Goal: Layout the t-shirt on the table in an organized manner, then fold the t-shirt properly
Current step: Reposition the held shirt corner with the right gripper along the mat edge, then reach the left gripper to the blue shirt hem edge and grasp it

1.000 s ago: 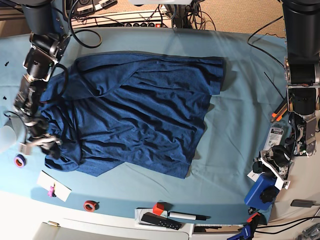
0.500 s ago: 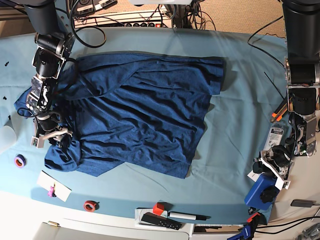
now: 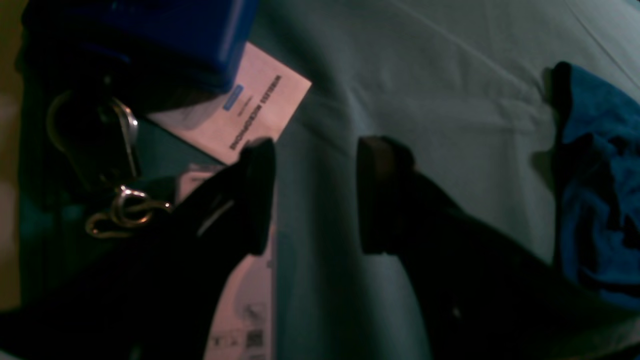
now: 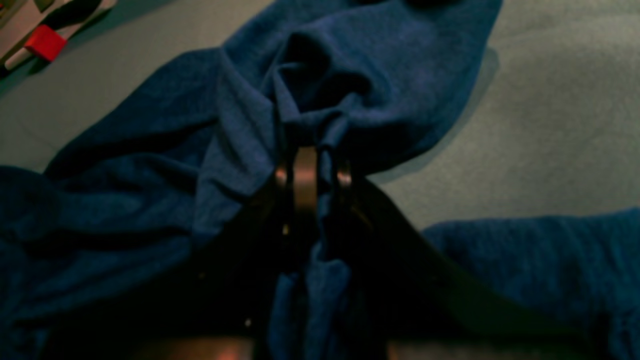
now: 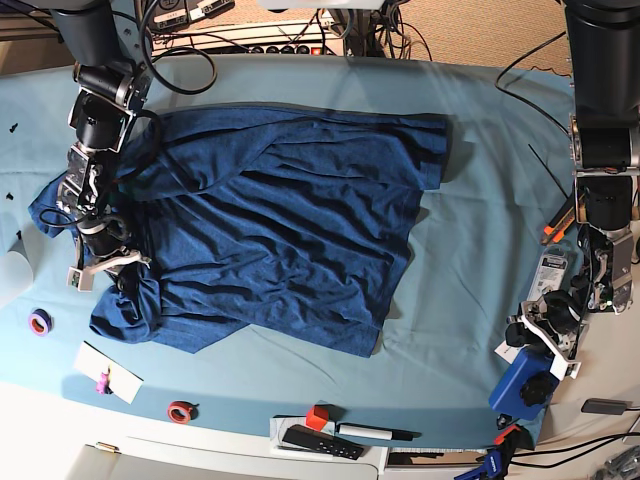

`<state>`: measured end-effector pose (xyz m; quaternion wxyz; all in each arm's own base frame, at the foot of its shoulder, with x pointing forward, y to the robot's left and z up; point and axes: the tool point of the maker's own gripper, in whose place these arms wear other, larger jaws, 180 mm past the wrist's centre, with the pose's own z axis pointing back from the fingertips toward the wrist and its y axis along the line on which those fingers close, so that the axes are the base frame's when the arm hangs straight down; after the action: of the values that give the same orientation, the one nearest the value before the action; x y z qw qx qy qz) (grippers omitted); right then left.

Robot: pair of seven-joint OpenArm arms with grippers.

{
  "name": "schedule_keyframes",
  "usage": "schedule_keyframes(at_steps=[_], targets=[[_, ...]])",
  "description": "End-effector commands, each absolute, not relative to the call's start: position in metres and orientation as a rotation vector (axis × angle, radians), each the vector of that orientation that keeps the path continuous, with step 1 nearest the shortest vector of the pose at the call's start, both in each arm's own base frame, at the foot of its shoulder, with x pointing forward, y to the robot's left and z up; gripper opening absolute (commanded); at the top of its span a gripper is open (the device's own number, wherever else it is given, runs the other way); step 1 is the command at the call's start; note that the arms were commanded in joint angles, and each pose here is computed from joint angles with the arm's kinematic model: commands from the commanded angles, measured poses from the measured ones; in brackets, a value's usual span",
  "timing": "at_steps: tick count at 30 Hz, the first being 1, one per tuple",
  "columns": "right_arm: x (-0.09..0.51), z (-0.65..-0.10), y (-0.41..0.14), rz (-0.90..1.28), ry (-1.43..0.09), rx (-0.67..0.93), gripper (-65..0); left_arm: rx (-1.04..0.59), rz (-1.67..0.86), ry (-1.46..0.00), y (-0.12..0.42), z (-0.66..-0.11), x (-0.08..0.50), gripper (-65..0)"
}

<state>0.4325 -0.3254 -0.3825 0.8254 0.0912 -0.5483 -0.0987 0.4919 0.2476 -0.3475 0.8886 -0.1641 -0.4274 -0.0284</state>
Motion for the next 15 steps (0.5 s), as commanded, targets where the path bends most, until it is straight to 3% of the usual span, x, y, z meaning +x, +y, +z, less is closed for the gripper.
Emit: schedule_keyframes(at_steps=[1, 7, 15], targets=[[0.441, -0.359, -0.34, -0.205, -1.219, 0.166, -65.0, -0.339, -0.063, -0.966, 0.254, -0.319, 0.508, -38.2], [0.439, -0.319, -0.365, -0.237, -1.307, 0.193, -65.0, -0.339, -0.063, -0.966, 0.254, -0.319, 0.508, -38.2], [0.424, -0.294, -0.414, -0.209, -1.269, 0.089, -65.0, -0.341, -0.066, -0.965, 0.253, -0.319, 0.507, -38.2]])
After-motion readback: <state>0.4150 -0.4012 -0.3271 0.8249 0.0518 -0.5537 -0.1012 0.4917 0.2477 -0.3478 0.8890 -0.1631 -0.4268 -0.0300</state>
